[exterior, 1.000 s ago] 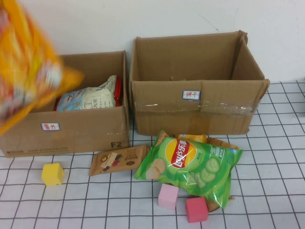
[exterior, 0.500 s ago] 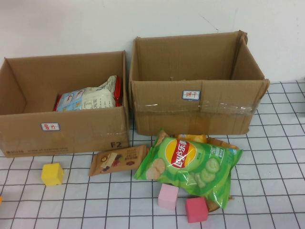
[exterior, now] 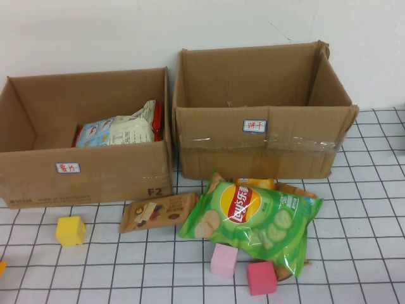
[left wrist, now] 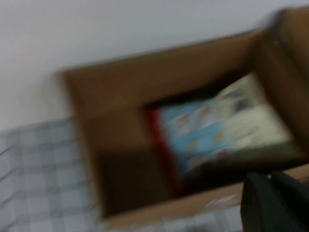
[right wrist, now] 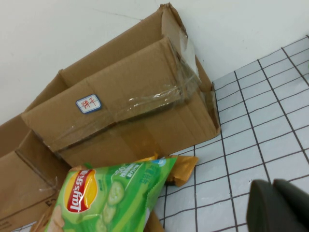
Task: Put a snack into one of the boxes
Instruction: Place the potato chip in the potato chip box
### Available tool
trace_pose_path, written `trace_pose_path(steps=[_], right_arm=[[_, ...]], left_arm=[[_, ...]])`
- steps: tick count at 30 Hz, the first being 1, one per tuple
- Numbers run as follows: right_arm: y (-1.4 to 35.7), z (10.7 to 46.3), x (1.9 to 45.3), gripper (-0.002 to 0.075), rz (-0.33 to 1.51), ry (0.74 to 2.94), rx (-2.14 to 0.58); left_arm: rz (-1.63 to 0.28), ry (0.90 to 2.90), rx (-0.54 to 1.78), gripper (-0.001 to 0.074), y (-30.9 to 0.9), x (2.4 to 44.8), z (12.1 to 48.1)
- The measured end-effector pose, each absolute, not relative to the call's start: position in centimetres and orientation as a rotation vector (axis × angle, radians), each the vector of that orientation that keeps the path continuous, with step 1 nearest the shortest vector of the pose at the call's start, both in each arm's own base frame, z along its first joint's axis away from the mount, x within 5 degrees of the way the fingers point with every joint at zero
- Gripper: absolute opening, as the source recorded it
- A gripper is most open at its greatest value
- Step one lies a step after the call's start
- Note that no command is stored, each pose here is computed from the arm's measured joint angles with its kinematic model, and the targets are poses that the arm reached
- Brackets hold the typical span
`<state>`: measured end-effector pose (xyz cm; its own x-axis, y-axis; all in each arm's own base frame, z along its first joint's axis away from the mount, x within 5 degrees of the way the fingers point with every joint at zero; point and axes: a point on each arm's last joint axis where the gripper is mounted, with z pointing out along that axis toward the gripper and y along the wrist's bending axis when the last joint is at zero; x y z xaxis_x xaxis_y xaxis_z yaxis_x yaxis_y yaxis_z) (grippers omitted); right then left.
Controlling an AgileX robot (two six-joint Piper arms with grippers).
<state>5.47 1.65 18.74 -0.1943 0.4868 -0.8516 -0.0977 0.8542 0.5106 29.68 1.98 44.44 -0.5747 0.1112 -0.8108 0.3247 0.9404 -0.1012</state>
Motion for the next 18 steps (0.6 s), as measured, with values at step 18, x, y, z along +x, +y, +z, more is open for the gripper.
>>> trace_pose_path(steps=[18], right_arm=[[1.8,18.7,5.4,-0.0001,0.565,1.697,0.313]], left_arm=[[0.030,2.528,-0.405,0.0000,5.3,20.2,30.7]])
